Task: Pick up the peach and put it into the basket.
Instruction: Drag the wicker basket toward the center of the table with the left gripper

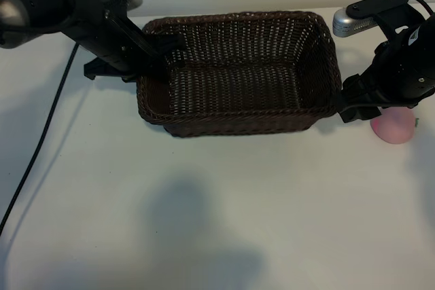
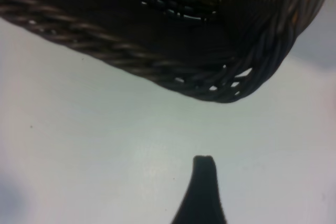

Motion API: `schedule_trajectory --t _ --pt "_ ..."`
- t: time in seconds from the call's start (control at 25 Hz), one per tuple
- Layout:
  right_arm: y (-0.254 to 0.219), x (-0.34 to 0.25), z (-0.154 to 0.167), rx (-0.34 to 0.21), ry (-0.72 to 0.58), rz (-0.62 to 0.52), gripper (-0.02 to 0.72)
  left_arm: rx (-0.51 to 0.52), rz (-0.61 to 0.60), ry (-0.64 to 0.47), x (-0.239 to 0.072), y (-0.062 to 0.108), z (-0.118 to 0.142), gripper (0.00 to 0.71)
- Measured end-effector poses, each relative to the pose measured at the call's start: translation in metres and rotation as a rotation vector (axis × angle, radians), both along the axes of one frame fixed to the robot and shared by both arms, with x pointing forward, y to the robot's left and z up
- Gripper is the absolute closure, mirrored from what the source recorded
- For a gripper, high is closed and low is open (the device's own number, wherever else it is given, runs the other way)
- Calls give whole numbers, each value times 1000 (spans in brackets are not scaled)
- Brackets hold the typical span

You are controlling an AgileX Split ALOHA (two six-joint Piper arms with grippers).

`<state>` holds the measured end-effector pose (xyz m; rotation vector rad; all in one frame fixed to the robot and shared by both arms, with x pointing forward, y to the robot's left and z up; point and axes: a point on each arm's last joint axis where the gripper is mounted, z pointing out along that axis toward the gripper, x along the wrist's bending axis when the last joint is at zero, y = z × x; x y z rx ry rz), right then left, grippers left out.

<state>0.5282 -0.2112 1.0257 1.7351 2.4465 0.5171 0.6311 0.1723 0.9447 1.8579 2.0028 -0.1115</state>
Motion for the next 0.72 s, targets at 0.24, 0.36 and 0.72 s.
schedule_trajectory --t 0.24,0.36,0.72 --pt "0 0 0 0 0 0 108 11 -25 12 2 -1 -12 549" --pt "0 0 0 0 0 0 108 13 -41 1 2 -1 -12 549" --pt "0 0 0 0 0 0 108 14 -57 -3 4 -1 -16 549"
